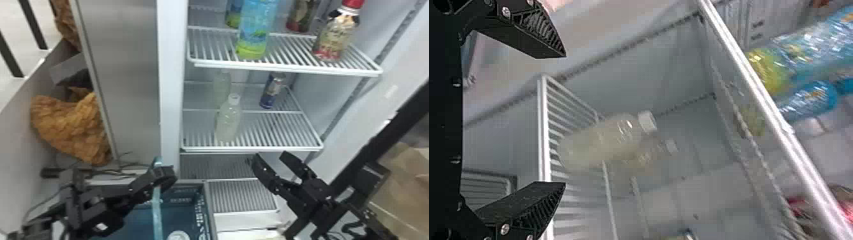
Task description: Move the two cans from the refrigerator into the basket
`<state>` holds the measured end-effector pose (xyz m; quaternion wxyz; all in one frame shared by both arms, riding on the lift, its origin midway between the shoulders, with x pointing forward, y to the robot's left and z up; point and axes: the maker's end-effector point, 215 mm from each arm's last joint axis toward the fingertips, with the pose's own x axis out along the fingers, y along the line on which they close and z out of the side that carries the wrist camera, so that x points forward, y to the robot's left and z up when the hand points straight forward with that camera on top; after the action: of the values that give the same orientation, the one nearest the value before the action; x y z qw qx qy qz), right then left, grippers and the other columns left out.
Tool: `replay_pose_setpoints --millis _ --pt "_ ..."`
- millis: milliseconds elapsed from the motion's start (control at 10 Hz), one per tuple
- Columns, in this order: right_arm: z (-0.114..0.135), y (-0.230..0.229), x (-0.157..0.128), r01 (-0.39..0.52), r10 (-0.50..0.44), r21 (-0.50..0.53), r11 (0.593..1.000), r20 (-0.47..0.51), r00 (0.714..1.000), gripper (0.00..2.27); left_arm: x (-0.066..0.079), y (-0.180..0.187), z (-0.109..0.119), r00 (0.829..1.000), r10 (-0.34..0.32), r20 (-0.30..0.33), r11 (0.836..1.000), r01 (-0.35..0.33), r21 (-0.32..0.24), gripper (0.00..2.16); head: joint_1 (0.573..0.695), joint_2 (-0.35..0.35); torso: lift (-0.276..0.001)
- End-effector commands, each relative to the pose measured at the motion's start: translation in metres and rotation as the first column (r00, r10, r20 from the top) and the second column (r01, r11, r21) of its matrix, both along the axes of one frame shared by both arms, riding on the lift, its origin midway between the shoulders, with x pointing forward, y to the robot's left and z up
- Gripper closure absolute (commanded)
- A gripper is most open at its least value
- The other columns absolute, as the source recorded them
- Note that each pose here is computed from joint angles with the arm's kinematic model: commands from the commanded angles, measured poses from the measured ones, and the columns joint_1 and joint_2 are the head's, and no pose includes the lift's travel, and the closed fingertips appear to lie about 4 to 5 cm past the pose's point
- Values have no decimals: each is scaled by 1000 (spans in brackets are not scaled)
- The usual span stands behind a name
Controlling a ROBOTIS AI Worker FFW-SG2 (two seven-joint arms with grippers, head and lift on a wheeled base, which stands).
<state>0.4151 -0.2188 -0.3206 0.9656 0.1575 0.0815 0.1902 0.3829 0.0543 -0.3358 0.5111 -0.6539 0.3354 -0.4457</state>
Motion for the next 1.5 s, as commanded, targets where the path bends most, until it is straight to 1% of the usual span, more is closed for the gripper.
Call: replay_pose_setpoints --millis 0,200,400,500,800,1000,1200,1400 --pt "10 -25 4 54 -53 -24 998 35 998 127 0 0 0 1000 0 0 1000 0 0 1199 695 -227 -218" --pt "20 -45 8 109 -106 -39 993 73 992 127 0 0 0 1000 0 0 1000 0 0 1199 695 -262 -218" --pt "23 -61 11 161 -156 -43 986 99 983 127 0 0 0 1000 0 0 1000 0 0 1199 695 -292 -218" --pt "21 -69 15 182 -176 -48 982 104 979 122 2 0 2 1000 0 5 1000 0 0 1199 695 -302 -218" --pt "20 -88 33 247 -236 -77 966 128 963 119 2 0 3 1000 0 8 1000 0 -2 1199 695 -323 -218" --pt "11 -106 48 288 -275 -72 955 145 950 119 4 0 6 1000 -2 15 1000 2 0 1199 695 -334 -218" --pt "9 -126 66 330 -313 -85 940 172 934 117 6 -2 8 1000 -8 22 1000 8 3 1199 695 -347 -218" --pt "10 -133 86 345 -323 -97 934 184 928 117 6 -3 9 1000 -12 23 1000 12 4 1199 695 -350 -218"
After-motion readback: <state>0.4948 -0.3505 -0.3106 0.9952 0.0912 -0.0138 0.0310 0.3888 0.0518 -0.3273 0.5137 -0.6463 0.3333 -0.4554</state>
